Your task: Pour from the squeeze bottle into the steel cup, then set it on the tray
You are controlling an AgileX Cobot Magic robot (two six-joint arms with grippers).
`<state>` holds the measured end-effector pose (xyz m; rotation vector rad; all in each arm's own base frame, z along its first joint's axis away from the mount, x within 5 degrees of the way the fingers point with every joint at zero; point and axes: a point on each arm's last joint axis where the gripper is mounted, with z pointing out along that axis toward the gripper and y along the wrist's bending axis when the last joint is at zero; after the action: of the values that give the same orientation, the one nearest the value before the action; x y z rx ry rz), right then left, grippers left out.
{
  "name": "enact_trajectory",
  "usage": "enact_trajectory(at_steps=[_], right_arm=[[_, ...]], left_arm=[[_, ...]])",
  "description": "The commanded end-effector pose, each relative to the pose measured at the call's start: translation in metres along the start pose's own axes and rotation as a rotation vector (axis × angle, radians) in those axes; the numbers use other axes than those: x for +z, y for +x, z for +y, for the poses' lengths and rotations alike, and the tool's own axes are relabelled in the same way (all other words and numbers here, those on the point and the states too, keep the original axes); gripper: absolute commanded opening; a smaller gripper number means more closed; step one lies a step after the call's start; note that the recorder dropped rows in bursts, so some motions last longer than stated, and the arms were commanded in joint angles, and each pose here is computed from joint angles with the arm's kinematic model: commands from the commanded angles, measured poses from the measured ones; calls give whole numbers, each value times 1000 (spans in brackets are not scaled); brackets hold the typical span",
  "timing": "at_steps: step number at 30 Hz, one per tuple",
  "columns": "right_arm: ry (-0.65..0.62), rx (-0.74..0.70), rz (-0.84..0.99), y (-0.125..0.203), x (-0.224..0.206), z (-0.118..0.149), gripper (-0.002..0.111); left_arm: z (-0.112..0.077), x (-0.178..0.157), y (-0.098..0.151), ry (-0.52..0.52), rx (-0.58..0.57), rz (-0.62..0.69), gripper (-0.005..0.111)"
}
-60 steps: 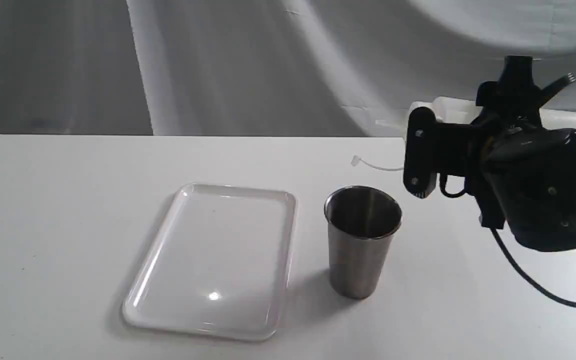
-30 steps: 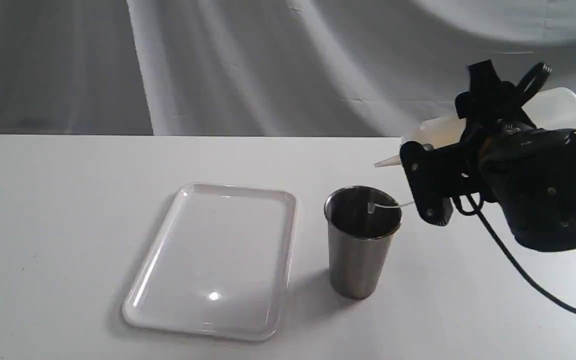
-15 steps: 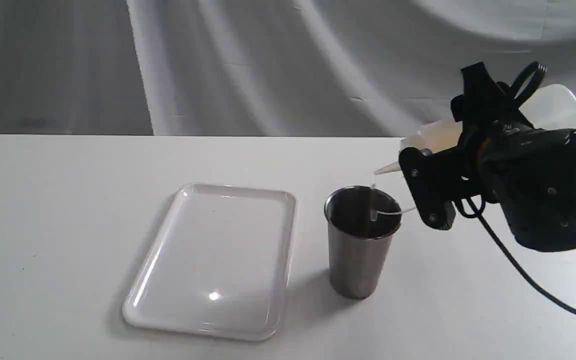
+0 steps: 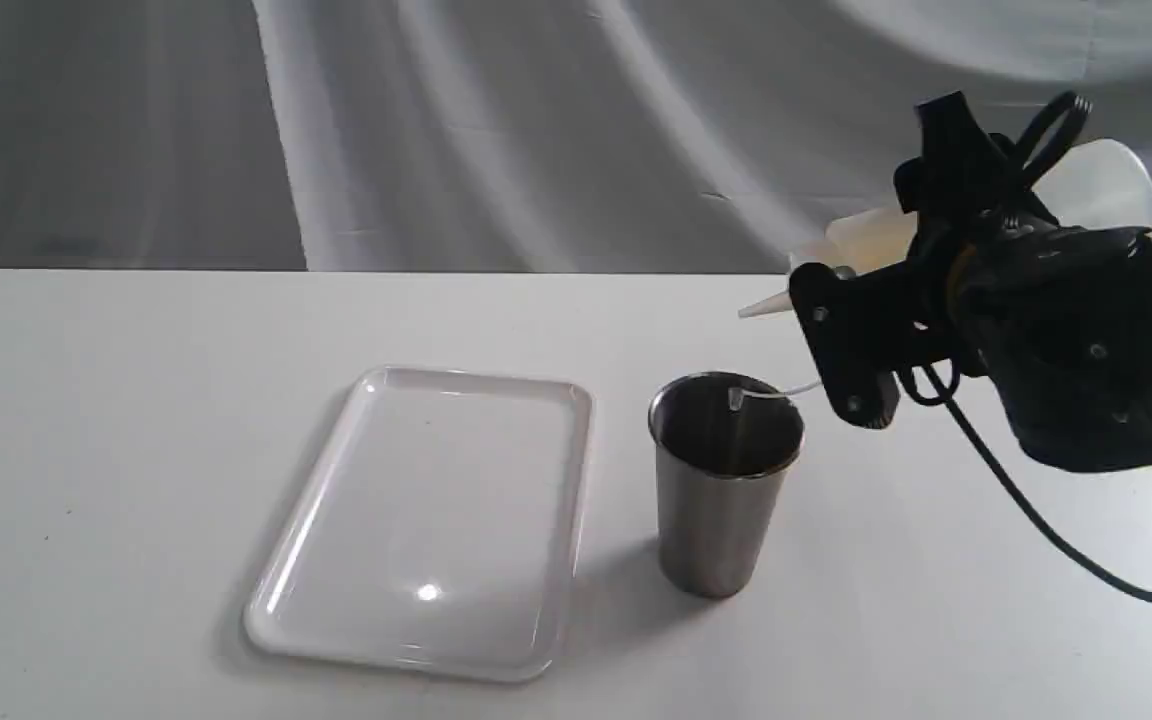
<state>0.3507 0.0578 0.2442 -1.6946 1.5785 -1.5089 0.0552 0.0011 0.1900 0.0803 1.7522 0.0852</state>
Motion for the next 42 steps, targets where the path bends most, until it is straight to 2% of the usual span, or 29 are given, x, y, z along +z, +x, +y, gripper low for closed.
enact_trajectory(at_steps=[1, 19, 37, 42], right_arm=[[31, -29, 16, 3, -3, -7, 0], [31, -95, 10, 2, -3, -7, 0], [32, -96, 6, 2, -3, -7, 0], [32, -52, -3, 1, -3, -7, 0]], left_arm=[[0, 0, 1, 0, 1, -8, 8], [0, 0, 1, 0, 1, -8, 8], [0, 0, 1, 0, 1, -8, 8], [0, 0, 1, 0, 1, -8, 8]])
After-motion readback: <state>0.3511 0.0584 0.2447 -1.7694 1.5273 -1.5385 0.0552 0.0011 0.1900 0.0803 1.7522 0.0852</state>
